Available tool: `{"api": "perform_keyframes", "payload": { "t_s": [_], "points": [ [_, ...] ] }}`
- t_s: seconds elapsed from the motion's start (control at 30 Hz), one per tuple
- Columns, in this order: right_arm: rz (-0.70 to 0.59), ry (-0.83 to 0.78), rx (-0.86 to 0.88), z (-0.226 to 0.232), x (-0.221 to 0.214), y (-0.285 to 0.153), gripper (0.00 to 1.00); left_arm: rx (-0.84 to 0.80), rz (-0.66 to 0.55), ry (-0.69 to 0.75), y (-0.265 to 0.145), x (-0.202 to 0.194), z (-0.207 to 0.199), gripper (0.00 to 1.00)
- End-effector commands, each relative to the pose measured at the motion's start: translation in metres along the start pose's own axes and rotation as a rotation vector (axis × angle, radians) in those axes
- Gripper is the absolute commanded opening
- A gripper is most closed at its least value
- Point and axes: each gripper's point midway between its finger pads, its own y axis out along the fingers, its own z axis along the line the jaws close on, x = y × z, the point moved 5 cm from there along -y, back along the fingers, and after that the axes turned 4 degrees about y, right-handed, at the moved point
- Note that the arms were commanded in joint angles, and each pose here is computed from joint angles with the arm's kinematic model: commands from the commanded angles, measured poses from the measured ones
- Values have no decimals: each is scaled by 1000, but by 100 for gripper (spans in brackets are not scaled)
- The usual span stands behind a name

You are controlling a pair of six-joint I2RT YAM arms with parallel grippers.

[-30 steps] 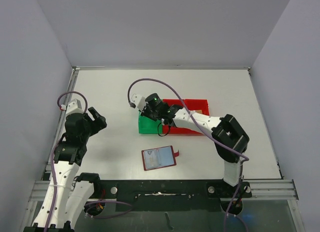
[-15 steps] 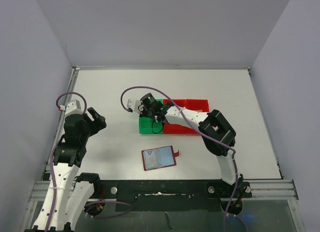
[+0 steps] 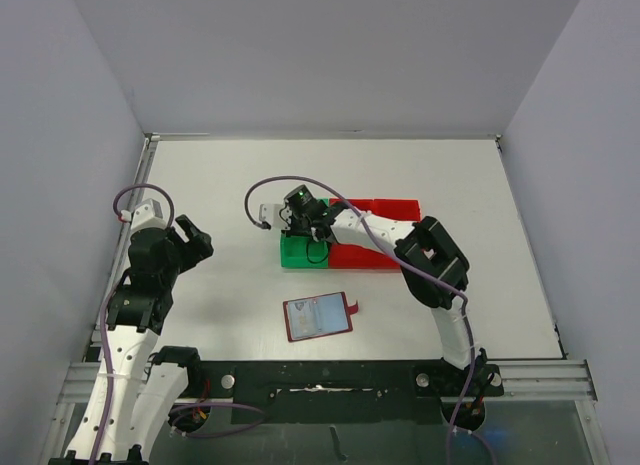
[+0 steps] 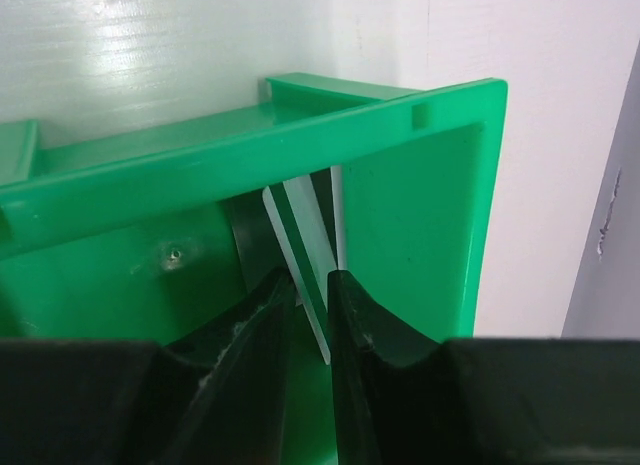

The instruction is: Take the credit cards out of the card holder

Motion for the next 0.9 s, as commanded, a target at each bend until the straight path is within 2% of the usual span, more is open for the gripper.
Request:
{"api": "perform_keyframes", "payload": {
  "t_s": [0.0, 0.27, 0.57, 0.7, 0.87],
  "points": [
    [-37, 11, 9, -11, 11, -4, 23, -31, -41, 5, -2, 11, -6, 73],
    [1, 93, 52, -4, 10, 3, 27, -43, -40, 6, -3, 11, -7, 73],
    [-26, 204, 49, -8, 16, 1, 31, -47, -34, 8, -2, 10, -8, 73],
    [-68, 267, 30, -17, 21, -6, 32, -46, -32, 8, -2, 10, -7, 73],
    [-200, 399, 9, -40, 36, -28, 31, -48, -26, 9, -1, 9, -8, 73]
  ]
}}
